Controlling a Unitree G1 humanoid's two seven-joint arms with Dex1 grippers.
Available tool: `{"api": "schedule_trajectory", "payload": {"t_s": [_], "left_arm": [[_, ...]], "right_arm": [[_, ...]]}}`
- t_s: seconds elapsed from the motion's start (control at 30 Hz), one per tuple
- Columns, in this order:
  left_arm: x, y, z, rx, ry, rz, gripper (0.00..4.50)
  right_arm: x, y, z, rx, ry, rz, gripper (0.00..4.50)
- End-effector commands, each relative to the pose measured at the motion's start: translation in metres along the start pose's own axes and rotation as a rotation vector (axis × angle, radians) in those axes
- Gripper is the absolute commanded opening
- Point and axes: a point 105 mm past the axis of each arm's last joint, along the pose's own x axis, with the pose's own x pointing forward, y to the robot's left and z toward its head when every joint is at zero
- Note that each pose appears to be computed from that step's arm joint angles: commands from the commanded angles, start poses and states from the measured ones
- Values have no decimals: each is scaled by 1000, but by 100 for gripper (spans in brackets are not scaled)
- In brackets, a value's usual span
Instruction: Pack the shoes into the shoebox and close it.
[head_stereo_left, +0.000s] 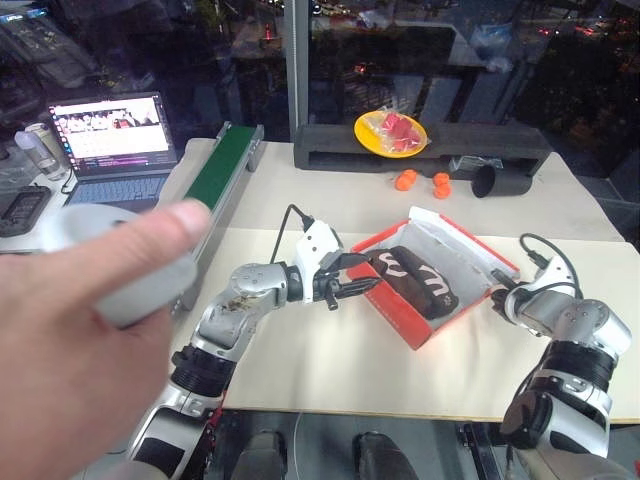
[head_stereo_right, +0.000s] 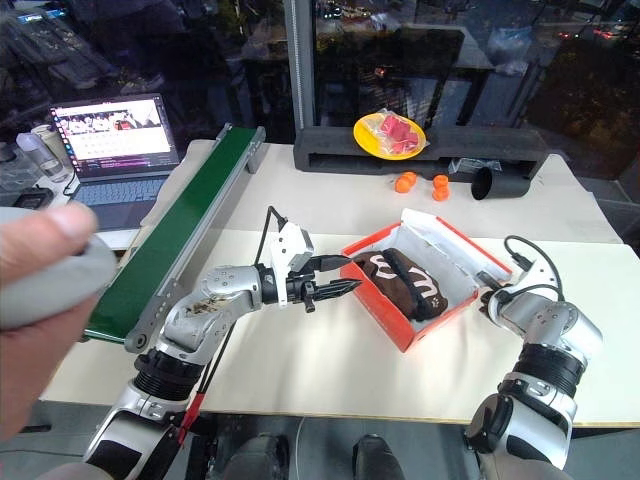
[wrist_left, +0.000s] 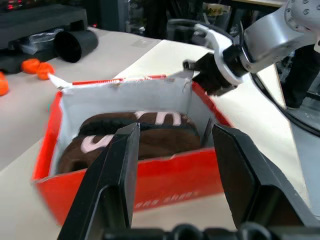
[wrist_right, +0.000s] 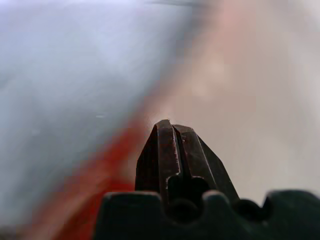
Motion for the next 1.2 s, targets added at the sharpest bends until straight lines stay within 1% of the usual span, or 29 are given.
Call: {"api": "schedule_trajectory", "payload": {"t_s": [0.03,0.1,0.17,0.37,0.47,0.53,0.6,0.67,0.73,0.8,0.9,1.03,1.13,1.2], "left_arm": [[2,0,19,62,-40,-17,245],[2,1,20,66,-38,-19,245],[2,2,21,73,-37,-22,245],[2,2,25,87,-34,-34,245],[2,1,26,100,-31,-40,245],[1,4,26,104,-28,-27,245],[-1,6,26,105,-26,-18,245],[-2,7,26,106,-22,-7,245],[-4,9,25,106,-18,5,245],[-5,11,24,107,-15,14,245],[-7,11,24,107,-13,16,245],[-8,11,25,108,-11,16,245],[-8,11,25,108,-6,14,245],[-9,11,25,109,-6,12,245]], "right_arm": [[14,-13,2,122,-19,-54,1],[19,-8,1,203,-8,-15,1],[24,-4,6,292,-16,16,1],[29,-4,23,422,-84,71,1],[32,0,18,350,-69,83,1],[33,12,10,226,-32,91,1],[33,20,7,150,-11,90,1],[30,35,-1,68,30,99,1],[19,53,-14,-18,65,137,1],[2,62,-33,-72,83,166,1],[-20,65,-55,-138,87,179,1],[-40,63,-77,-198,89,171,1],[-47,63,-91,-241,105,172,1],[-47,63,-93,-232,108,171,1]]}}
